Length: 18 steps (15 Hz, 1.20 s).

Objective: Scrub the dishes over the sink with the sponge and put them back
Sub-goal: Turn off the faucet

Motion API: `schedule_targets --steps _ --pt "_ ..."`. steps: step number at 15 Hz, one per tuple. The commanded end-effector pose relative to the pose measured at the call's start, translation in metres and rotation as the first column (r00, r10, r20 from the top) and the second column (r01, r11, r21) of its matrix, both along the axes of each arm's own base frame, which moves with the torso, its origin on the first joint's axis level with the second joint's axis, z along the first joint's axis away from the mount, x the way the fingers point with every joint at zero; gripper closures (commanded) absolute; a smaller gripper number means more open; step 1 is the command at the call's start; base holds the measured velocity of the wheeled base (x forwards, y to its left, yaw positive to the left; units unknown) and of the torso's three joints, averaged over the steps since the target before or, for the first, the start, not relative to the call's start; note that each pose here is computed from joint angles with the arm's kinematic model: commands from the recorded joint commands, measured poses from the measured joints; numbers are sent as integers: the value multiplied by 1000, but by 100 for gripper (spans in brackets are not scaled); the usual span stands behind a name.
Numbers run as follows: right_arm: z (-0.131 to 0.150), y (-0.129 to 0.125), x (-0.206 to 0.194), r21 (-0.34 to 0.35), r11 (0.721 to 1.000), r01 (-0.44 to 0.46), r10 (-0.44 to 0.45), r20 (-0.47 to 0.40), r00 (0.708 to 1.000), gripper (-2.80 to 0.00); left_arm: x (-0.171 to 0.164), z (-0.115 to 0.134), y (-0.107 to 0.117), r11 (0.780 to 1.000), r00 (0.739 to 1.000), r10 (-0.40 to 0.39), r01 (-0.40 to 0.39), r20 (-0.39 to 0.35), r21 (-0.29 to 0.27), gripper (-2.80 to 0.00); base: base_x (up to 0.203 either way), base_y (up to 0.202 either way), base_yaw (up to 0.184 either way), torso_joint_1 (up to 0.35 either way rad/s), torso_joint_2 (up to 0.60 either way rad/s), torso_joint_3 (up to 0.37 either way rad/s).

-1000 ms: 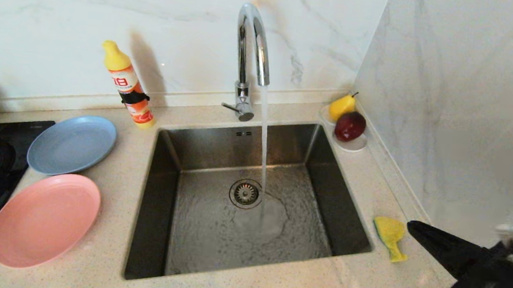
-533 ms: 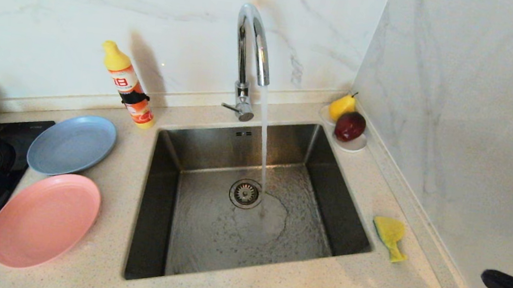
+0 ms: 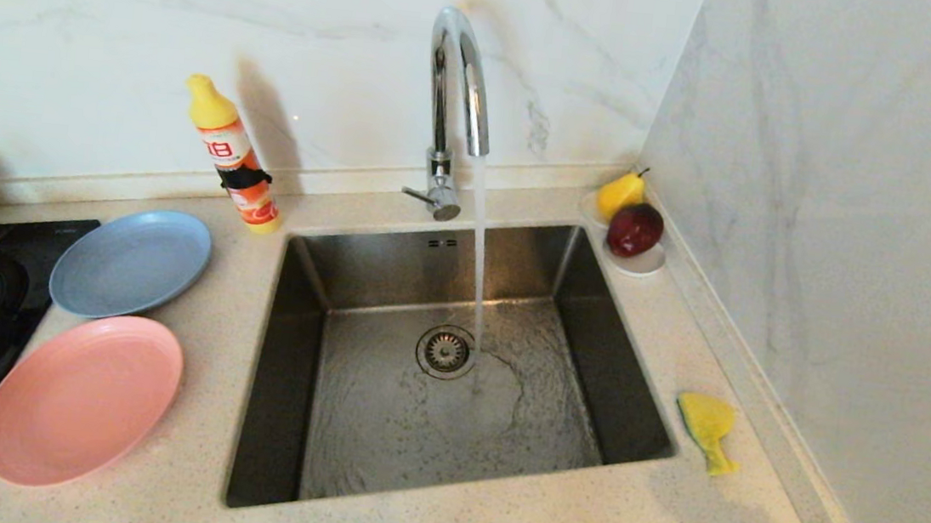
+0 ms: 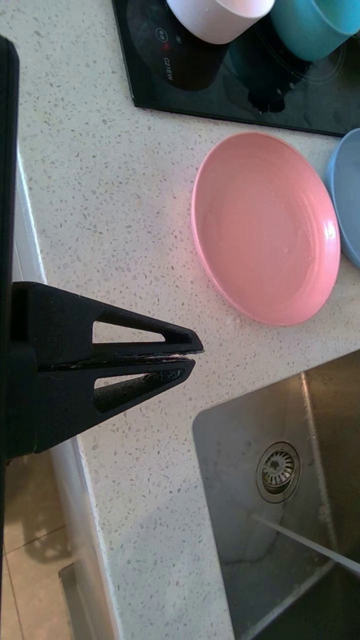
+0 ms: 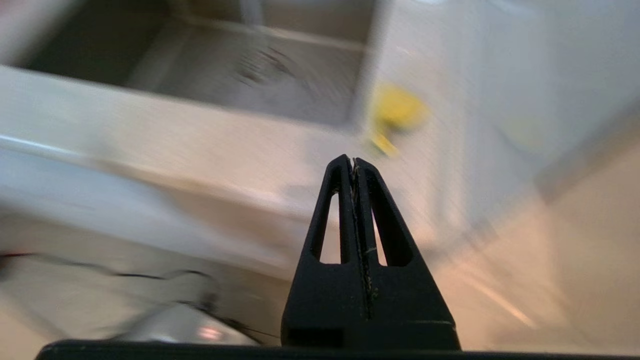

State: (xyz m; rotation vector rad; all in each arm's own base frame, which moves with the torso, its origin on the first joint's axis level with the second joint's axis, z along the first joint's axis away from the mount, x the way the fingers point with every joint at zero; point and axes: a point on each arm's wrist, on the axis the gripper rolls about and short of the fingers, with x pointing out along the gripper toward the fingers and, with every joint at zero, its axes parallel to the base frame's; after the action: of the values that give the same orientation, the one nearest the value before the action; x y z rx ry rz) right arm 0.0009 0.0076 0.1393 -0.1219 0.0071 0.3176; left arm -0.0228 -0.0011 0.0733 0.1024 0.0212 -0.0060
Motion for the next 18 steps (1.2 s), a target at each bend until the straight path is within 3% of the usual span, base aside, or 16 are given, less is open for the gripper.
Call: schedule_targets --steps 1,6,10,12,14,18 --pt "-31 -3 -4 -50 985 168 -168 4 986 0 0 -1 0 1000 1000 0 0 -5 0 0 0 0 0 0 0 0" --pt "-57 -7 -24 -65 960 272 -265 97 959 0 0 -1 0 1000 1000 0 0 -5 0 0 0 0 0 0 0 0" --pt "-59 -7 -25 -75 959 274 -268 84 960 0 0 -1 0 1000 1000 0 0 -5 0 0 0 0 0 0 0 0" --pt "-59 -7 -24 -41 962 269 -265 81 961 0 0 -1 0 1000 1000 0 0 -5 0 0 0 0 0 0 0 0" --pt "-63 -7 -24 47 962 271 -271 11 962 0 0 -1 0 1000 1000 0 0 -5 0 0 0 0 0 0 0 0" --pt "-64 -7 -24 63 959 277 -278 4 961 0 0 -1 0 1000 1000 0 0 -5 0 0 0 0 0 0 0 0"
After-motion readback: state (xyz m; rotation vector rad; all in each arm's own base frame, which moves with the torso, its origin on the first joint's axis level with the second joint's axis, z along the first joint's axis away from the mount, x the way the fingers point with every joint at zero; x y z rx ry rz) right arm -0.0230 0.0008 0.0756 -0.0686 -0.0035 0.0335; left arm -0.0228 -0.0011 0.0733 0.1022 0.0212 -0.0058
